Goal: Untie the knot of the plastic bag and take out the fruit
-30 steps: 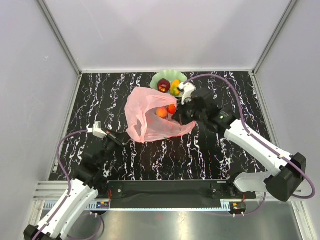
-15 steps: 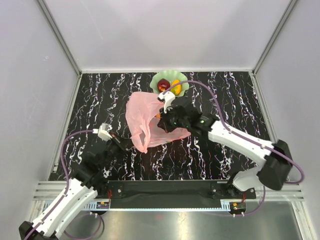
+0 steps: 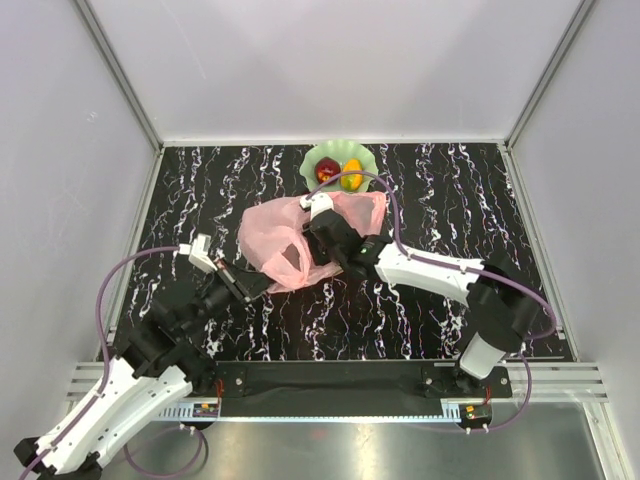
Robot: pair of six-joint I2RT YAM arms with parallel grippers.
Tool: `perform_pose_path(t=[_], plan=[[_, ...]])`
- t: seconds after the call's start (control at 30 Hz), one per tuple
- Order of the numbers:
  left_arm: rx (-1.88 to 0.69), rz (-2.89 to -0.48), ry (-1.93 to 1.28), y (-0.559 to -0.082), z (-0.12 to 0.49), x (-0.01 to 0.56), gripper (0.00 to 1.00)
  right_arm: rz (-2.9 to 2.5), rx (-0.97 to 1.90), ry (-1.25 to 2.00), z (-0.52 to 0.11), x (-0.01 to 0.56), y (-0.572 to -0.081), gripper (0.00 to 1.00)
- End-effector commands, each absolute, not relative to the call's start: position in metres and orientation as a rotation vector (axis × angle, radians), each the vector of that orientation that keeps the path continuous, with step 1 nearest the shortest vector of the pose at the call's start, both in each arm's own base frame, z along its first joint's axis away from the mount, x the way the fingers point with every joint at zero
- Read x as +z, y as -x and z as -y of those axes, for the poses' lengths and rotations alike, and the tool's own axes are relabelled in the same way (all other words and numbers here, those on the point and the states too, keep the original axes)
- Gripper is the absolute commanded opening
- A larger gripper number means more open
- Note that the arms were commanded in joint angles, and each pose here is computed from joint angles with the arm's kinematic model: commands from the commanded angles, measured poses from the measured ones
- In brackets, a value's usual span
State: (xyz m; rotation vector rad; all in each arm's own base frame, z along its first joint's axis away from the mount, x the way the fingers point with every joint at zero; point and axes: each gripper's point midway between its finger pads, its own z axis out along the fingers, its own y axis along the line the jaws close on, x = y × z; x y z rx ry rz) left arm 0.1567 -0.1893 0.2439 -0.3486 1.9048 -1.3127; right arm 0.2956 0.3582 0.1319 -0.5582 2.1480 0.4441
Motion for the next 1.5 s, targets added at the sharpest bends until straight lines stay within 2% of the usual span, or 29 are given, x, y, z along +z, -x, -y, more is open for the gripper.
perform_pose_path(t=[0.0,0.03,0.1,0.13,0.17,0.2,0.23,0.27,0.4,0.53,0.77,1.0,1.13,1.37,1.43,1.47], plan=[[-1.268,-2.019,0.299,-0.144,0.189,0.221,0.00,-2.101,0.359,0.439,-0.360,0.131,-0.321,0.27],[-1.263,-2.048,0.293,-0.143,0.191,0.211,0.00,-2.126,0.350,0.451,-0.365,0.121,-0.323,0.35],[-1.264,-2.117,0.273,-0.140,0.198,0.183,0.00,-2.146,0.370,0.465,-0.371,0.112,-0.321,0.43],[-1.261,-2.139,0.276,-0.140,0.199,0.173,0.00,-2.156,0.375,0.457,-0.373,0.106,-0.322,0.61],[-1.235,-2.173,0.285,-0.139,0.199,0.153,0.00,-2.166,0.371,0.449,-0.373,0.100,-0.322,0.72],[-1.220,-2.177,0.289,-0.141,0.198,0.146,0.00,-2.166,0.334,0.416,-0.368,0.098,-0.325,0.81],[-1.186,-2.192,0.302,-0.143,0.196,0.134,0.00,-2.171,0.301,0.397,-0.363,0.092,-0.328,0.94],[-1.169,-2.201,0.305,-0.144,0.195,0.126,0.00,-2.170,0.269,0.372,-0.359,0.090,-0.330,1.00],[-1.122,-2.247,0.339,-0.144,0.191,0.091,0.00,-2.135,0.133,0.305,-0.342,0.090,-0.344,1.00],[-1.113,-2.247,0.356,-0.146,0.191,0.084,0.00,-2.090,0.115,0.311,-0.345,0.091,-0.354,1.00],[-1.164,-2.267,0.337,-0.140,0.197,0.078,0.00,-2.042,0.147,0.274,-0.367,0.084,-0.376,1.00],[-1.222,-2.282,0.328,-0.132,0.202,0.073,0.00,-1.991,0.264,0.186,-0.396,0.101,-0.396,1.00],[-1.236,-2.283,0.314,-0.130,0.203,0.075,0.00,-2.053,0.291,0.170,-0.405,0.075,-0.406,1.00],[-1.234,-2.279,0.324,-0.130,0.202,0.074,0.00,-2.159,0.284,0.123,-0.393,0.041,-0.405,0.83],[-1.228,-2.275,0.337,-0.131,0.200,0.072,0.00,-2.166,0.278,0.123,-0.389,0.041,-0.402,0.67],[-1.225,-2.275,0.341,-0.132,0.200,0.072,0.00,-2.173,0.276,0.128,-0.388,0.038,-0.400,0.67]])
